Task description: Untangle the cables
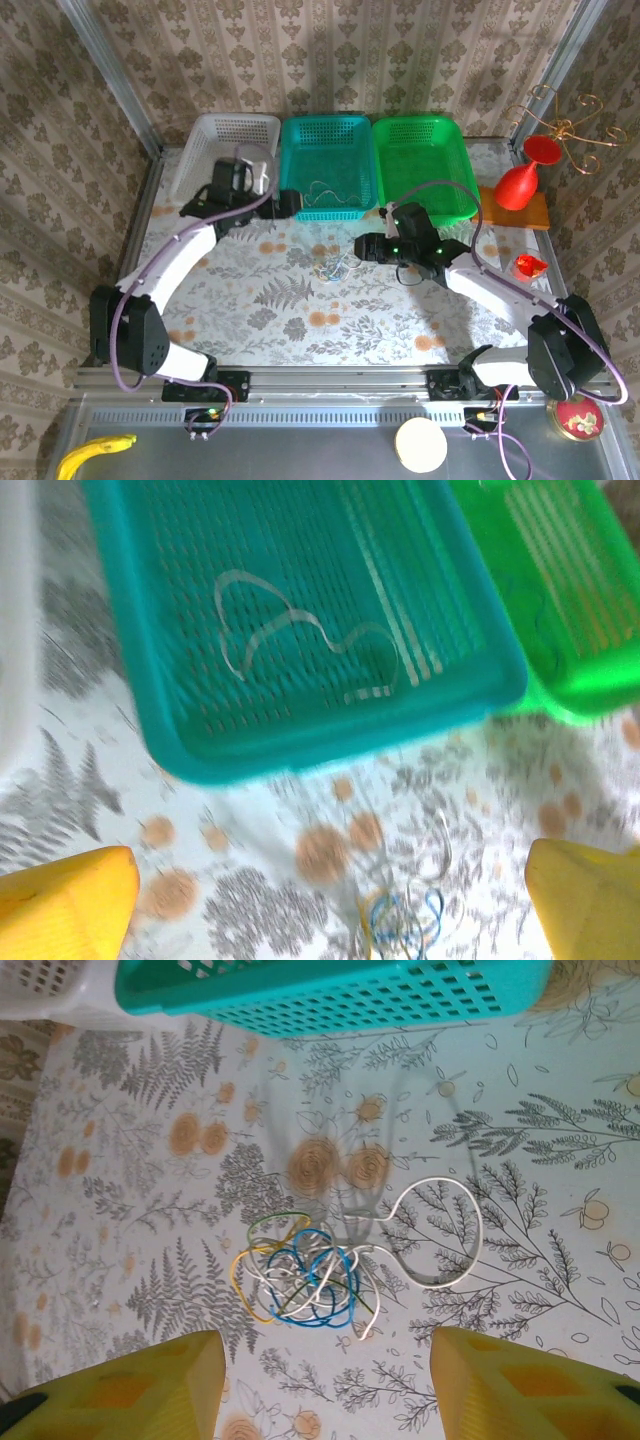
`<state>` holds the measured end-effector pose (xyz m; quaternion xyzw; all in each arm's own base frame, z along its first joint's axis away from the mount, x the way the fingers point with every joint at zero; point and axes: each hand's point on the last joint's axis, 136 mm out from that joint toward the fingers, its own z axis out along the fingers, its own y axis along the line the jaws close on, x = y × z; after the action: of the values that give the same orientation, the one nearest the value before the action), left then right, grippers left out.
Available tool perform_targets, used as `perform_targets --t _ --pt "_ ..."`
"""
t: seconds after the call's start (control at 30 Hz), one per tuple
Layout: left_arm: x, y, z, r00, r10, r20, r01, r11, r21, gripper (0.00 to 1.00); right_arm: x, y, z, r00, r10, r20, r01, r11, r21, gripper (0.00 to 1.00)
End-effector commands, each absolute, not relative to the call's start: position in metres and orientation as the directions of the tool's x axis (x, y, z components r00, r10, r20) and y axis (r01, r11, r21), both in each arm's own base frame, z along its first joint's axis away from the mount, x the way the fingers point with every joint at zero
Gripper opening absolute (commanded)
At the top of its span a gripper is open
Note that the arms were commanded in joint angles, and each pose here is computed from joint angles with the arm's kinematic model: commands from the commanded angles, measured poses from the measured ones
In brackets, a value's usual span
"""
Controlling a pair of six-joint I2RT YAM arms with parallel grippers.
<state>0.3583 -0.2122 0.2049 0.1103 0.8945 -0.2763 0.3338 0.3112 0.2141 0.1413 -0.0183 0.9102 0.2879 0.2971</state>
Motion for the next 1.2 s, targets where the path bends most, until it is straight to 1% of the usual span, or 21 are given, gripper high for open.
perform_targets --t 0.0,0.07,0.17,0.3,0.37,0.4,0.53,0.7,0.83,0.97,1.03,1.17 --pt "0.338 -0.229 0.182 -0.745 0.069 -0.663 0.41 0.832 -0.374 1.0 0.315 0.213 0.127 -0.821 0.147 -0.551 -0.186 0.845 0.502 0.58" --pt "0.328 -0.238 0.162 -0.762 0.117 -0.637 0.426 0.832 -0.356 0.99 0.315 0.213 0.121 -0.825 0.149 -0.545 -0.178 0.847 0.501 0.58" --pt "0.319 -0.253 0.138 -0.78 0.201 -0.593 0.464 0.821 -0.332 0.94 0.317 0.214 0.116 -0.824 0.165 -0.542 -0.17 0.84 0.515 0.58" --pt "0.316 -0.269 0.114 -0.796 0.292 -0.53 0.505 0.803 -0.315 0.83 0.32 0.217 0.113 -0.819 0.203 -0.537 -0.154 0.824 0.545 0.58" --pt "0.318 -0.275 0.105 -0.8 0.316 -0.51 0.515 0.798 -0.313 0.77 0.321 0.218 0.1 -0.832 0.213 -0.513 -0.128 0.826 0.55 0.58" --pt "0.318 -0.277 0.099 -0.803 0.325 -0.499 0.516 0.797 -0.312 0.74 0.321 0.218 0.097 -0.833 0.22 -0.508 -0.121 0.823 0.554 0.58" --pt "0.32 -0.284 0.085 -0.815 0.337 -0.472 0.517 0.79 -0.328 0.68 0.32 0.22 0.087 -0.842 0.23 -0.487 -0.102 0.82 0.563 0.58" --pt "0.32 -0.29 0.073 -0.824 0.339 -0.454 0.514 0.784 -0.348 0.64 0.318 0.222 0.08 -0.851 0.225 -0.474 -0.098 0.819 0.565 0.58" --pt "0.32 -0.295 0.066 -0.831 0.335 -0.443 0.51 0.779 -0.366 0.57 0.319 0.228 0.077 -0.857 0.216 -0.467 -0.103 0.816 0.568 0.58" --pt "0.322 -0.298 0.061 -0.835 0.336 -0.436 0.507 0.777 -0.373 0.47 0.319 0.237 0.075 -0.863 0.201 -0.463 -0.116 0.814 0.569 0.58" --pt "0.323 -0.298 0.06 -0.835 0.335 -0.436 0.507 0.777 -0.373 0.39 0.32 0.241 0.074 -0.865 0.195 -0.463 -0.121 0.813 0.569 0.58" --pt "0.323 -0.3 0.06 -0.837 0.33 -0.437 0.504 0.775 -0.381 0.21 0.321 0.25 0.072 -0.868 0.181 -0.462 -0.133 0.812 0.569 0.58"
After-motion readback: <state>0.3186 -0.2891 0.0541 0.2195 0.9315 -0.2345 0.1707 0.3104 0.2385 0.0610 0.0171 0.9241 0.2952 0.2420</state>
